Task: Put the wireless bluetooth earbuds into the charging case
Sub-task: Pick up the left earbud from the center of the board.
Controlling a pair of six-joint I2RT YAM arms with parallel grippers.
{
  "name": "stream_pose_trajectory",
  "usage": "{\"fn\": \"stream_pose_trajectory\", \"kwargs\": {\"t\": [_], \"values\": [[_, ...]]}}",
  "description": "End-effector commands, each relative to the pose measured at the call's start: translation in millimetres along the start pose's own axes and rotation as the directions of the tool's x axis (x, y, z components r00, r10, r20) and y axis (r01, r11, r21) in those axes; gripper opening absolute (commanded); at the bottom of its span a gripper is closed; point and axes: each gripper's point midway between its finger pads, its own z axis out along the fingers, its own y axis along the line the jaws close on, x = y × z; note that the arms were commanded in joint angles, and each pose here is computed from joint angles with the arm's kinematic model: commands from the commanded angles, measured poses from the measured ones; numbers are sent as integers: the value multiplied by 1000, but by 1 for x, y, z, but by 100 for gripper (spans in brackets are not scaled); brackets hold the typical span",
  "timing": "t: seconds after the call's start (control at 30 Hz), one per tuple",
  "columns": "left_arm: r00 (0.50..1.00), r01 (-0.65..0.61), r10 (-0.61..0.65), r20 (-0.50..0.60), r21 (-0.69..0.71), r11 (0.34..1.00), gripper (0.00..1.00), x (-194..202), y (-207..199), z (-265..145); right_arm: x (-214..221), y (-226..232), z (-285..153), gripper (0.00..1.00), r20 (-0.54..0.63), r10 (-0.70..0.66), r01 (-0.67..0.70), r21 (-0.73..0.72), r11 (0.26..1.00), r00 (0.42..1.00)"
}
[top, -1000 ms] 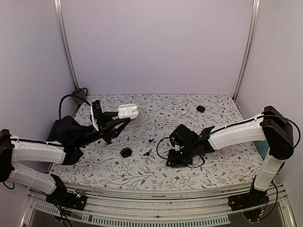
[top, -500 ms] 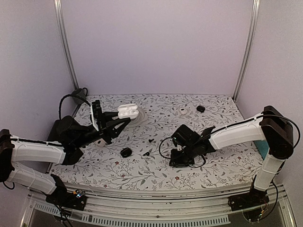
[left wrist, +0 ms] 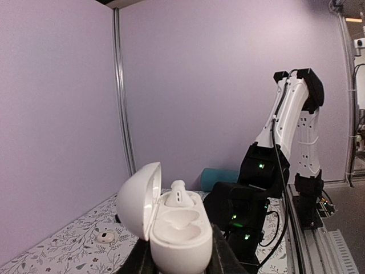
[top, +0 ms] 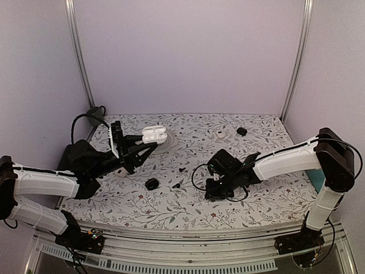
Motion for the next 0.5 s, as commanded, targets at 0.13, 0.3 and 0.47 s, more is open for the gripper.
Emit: {"fn": "stream_pose_trajectory", "kwargs": {"t": [0.13, 0.3, 0.47], "values": [[1000, 19, -19, -19, -9, 1000, 0, 8, 13, -4, -39, 32, -65, 2, 234, -202, 227, -82, 970, 951], [997, 63, -58, -57, 91, 994, 0, 16, 12, -4, -59, 89, -143, 2, 444, -402, 513, -159, 844, 800], [988, 132, -107, -107, 268, 954, 0, 22, -6, -2, -60, 143, -219, 2, 616, -502, 736, -197, 648, 607]]}}
